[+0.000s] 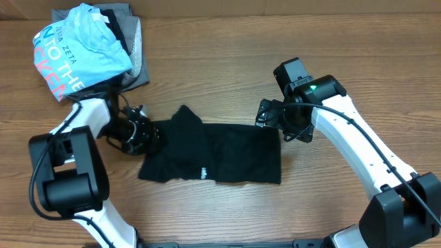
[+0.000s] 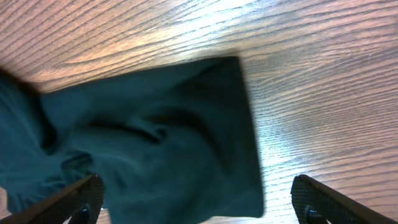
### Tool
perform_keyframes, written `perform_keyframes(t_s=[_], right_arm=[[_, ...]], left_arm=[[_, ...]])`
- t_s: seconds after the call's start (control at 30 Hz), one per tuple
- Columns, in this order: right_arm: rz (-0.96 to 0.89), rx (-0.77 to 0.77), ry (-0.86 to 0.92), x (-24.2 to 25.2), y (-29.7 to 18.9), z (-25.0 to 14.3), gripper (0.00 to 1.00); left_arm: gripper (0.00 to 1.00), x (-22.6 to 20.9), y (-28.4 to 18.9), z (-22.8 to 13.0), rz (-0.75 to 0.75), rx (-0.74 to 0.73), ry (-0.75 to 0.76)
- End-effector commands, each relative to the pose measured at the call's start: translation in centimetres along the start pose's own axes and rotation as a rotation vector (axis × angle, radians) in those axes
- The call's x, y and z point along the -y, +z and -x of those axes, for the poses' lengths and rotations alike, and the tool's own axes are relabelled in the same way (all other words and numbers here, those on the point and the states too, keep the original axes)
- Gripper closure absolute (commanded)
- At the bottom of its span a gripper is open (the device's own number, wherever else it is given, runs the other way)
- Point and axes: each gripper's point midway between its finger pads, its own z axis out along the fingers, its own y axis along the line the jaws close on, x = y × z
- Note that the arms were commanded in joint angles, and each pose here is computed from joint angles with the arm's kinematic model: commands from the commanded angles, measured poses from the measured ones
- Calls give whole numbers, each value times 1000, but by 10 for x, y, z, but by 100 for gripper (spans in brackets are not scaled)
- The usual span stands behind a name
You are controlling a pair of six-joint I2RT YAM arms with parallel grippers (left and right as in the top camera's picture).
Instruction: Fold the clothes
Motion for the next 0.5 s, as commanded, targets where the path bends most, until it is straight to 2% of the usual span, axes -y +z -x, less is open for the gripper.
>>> perform_keyframes(t_s=[0.0,0.13,0.23,0.47], right_arm=[[7,25,-8,-2,-5,5,0],[7,25,-8,-2,-5,5,0],[7,25,-8,-2,-5,5,0],[-2,14,-6,1,-1,2,0]], left_arm=[[65,6,34,-25,-20,-123,41],[94,12,38,-26,-13,-131,46],[96,11,36,-24,-4,-128,40],[96,-7,13,-7,134,-71,-44]])
